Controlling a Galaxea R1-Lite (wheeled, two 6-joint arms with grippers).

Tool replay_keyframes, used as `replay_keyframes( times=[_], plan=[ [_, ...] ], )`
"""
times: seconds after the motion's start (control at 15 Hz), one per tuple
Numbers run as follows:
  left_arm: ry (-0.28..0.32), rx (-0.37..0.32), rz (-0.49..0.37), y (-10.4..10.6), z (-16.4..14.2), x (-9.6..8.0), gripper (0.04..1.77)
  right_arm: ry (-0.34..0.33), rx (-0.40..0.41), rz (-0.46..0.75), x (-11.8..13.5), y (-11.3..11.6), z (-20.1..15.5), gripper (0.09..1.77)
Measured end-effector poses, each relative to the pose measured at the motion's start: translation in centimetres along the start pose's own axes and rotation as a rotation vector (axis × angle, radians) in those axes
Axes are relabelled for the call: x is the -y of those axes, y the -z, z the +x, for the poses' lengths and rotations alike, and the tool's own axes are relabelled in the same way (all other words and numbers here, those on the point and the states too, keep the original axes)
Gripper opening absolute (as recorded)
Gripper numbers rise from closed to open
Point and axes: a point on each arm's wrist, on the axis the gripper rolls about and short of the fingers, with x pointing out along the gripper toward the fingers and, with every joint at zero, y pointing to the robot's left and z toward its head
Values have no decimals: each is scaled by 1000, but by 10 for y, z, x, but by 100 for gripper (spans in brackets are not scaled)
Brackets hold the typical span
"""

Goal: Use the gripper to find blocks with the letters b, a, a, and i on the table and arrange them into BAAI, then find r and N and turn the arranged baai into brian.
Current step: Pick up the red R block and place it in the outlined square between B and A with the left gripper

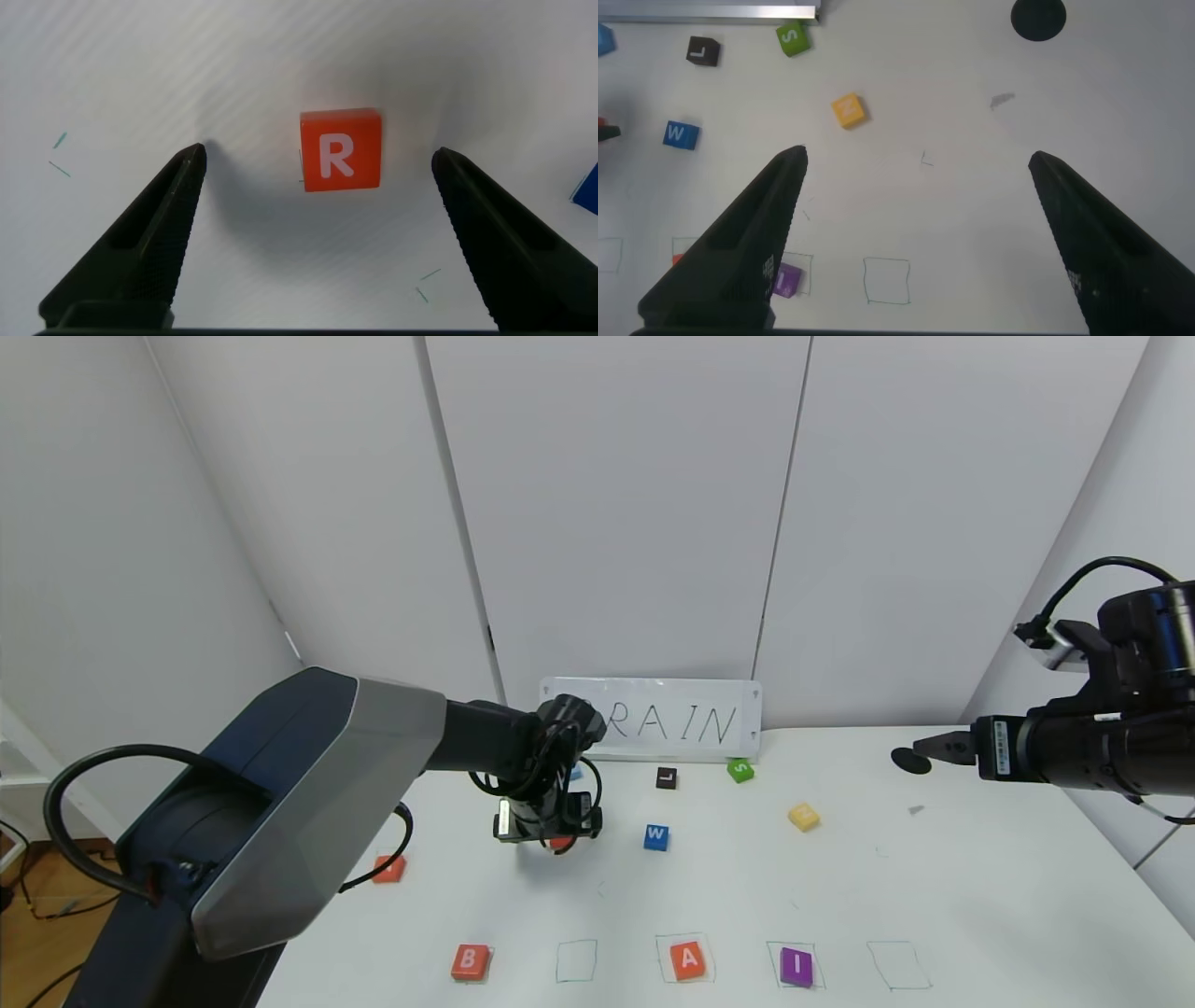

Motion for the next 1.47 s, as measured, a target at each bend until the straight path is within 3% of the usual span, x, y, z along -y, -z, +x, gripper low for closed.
replay_keyframes(
  times=[0.27,0.53,0.87,1.47],
  plan=[
    [0,0,1,0,2,1,172,0,0,0,0,0,0,171],
    [-3,-4,-1,1,4,1,107,0,1,-1,0,0,0,171],
    [-4,-4,-1,1,4,0,51,0,1,0,0,0,0,171],
    [-5,-9,6,-1,-10,0,51,1,6,2,1,-1,-1,171]
  ],
)
